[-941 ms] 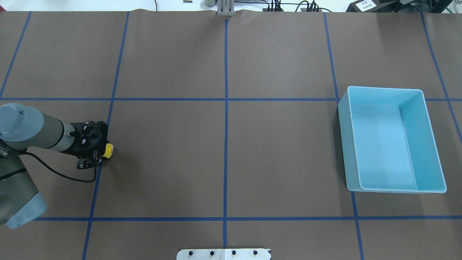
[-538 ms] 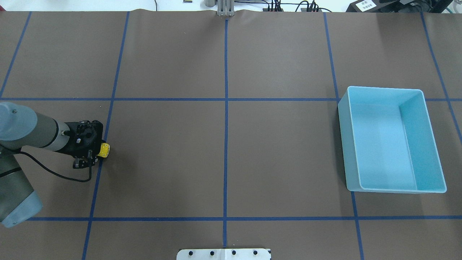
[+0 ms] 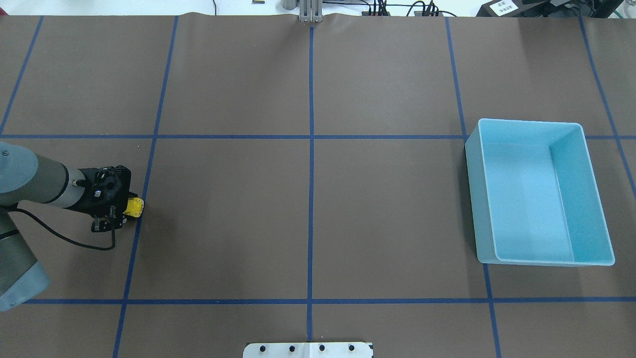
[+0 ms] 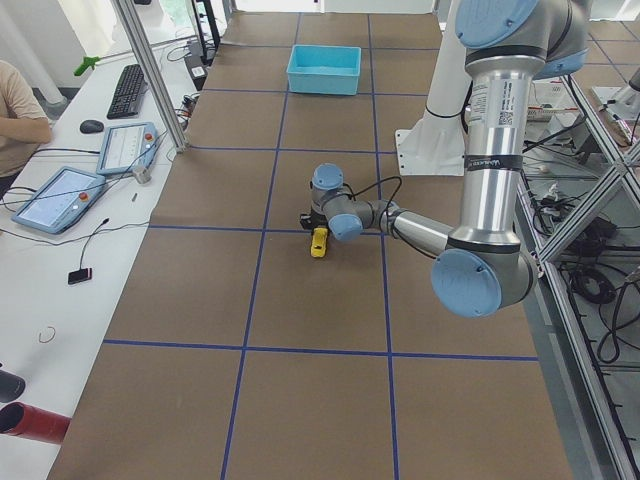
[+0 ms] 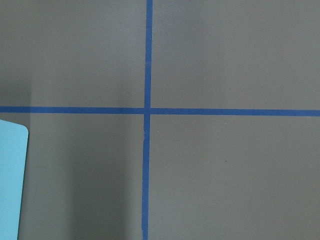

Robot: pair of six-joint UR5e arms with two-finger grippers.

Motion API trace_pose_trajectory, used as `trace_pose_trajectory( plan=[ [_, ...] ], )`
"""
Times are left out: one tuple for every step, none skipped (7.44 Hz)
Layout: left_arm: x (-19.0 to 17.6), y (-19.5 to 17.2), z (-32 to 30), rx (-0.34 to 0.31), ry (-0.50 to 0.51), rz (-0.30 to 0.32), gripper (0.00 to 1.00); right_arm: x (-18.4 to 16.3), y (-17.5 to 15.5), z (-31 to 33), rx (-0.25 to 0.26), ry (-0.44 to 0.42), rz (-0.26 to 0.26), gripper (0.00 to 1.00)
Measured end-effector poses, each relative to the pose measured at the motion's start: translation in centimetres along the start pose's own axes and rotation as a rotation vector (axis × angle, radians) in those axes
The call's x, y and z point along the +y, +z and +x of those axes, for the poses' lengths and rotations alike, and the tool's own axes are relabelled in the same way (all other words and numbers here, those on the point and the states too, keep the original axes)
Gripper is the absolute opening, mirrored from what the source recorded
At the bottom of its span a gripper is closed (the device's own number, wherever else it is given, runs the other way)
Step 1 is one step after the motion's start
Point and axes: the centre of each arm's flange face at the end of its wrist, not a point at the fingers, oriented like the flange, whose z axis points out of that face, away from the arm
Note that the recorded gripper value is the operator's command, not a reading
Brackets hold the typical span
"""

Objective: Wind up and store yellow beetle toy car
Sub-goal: 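Keep pulling the car backward with the left gripper to wind it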

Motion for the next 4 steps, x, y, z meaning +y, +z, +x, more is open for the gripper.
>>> trace_pose_trajectory(
  plan=[
    [0.6,-0.2,-0.1,0.001,-0.003,0.005,0.03,0.0,-0.1,0.1,0.0,0.001,0.001,1.0],
    [1.0,-0.3,-0.1,0.002,-0.003,0.008,0.03,0.0,-0.1,0.1,0.0,0.003,0.002,1.0],
    [1.5,-0.4,0.0,0.004,0.001,0.009,0.03,0.0,-0.2,0.2,-0.003,0.004,0.004,1.0],
    [2.0,-0.5,0.2,0.008,0.005,0.009,0.03,0.1,-0.2,0.2,-0.011,0.005,0.005,1.0]
  ],
)
